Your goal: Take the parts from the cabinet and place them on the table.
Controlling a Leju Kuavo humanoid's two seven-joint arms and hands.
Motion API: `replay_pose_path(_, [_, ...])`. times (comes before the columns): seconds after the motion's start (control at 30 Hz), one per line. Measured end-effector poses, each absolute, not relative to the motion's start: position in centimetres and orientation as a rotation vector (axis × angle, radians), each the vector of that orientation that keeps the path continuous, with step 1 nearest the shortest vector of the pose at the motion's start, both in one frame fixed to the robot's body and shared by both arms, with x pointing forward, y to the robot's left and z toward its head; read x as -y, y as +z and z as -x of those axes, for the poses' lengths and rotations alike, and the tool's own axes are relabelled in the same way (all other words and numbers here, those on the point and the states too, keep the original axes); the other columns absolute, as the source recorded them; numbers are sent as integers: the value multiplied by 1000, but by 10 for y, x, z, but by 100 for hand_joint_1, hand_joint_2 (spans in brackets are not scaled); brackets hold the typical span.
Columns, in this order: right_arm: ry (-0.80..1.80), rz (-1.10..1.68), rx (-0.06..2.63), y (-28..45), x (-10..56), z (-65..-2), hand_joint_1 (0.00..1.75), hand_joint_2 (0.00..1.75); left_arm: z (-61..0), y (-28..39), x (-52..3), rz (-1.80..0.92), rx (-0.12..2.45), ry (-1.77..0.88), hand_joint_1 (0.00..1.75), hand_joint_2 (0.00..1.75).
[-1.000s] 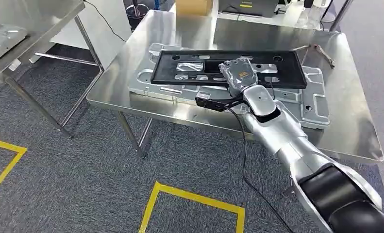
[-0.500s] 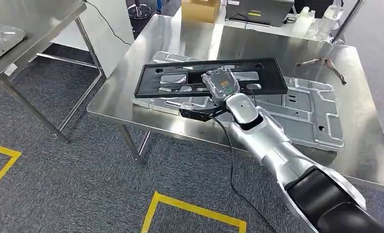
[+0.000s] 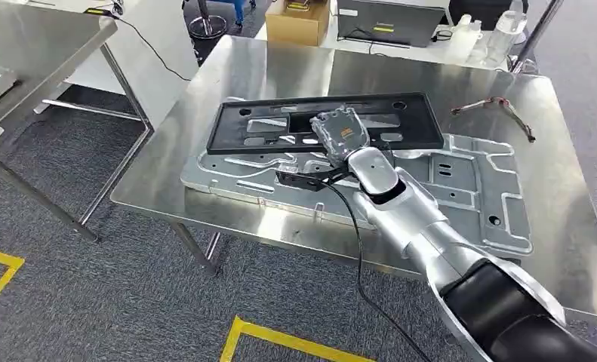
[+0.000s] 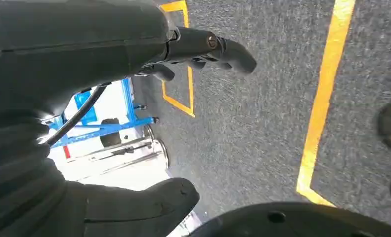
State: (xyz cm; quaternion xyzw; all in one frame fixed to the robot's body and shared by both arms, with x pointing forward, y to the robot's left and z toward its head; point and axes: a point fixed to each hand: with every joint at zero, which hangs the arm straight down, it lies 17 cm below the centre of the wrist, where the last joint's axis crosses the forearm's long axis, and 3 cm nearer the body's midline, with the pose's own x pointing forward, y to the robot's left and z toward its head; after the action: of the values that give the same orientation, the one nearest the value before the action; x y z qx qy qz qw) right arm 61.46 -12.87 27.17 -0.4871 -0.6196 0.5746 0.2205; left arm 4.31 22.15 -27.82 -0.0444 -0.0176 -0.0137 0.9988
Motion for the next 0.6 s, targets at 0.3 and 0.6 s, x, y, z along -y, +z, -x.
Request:
replay_pose_path(0.3, [1543,1304,1663,227,159,-608,175,175,-39,-279,-223,81,36,-17,0,175])
replay_pose_path(0.6, [1484,1260,1586,174,205,-596,175,175,-45,-278,-219,99,63,4,0,175])
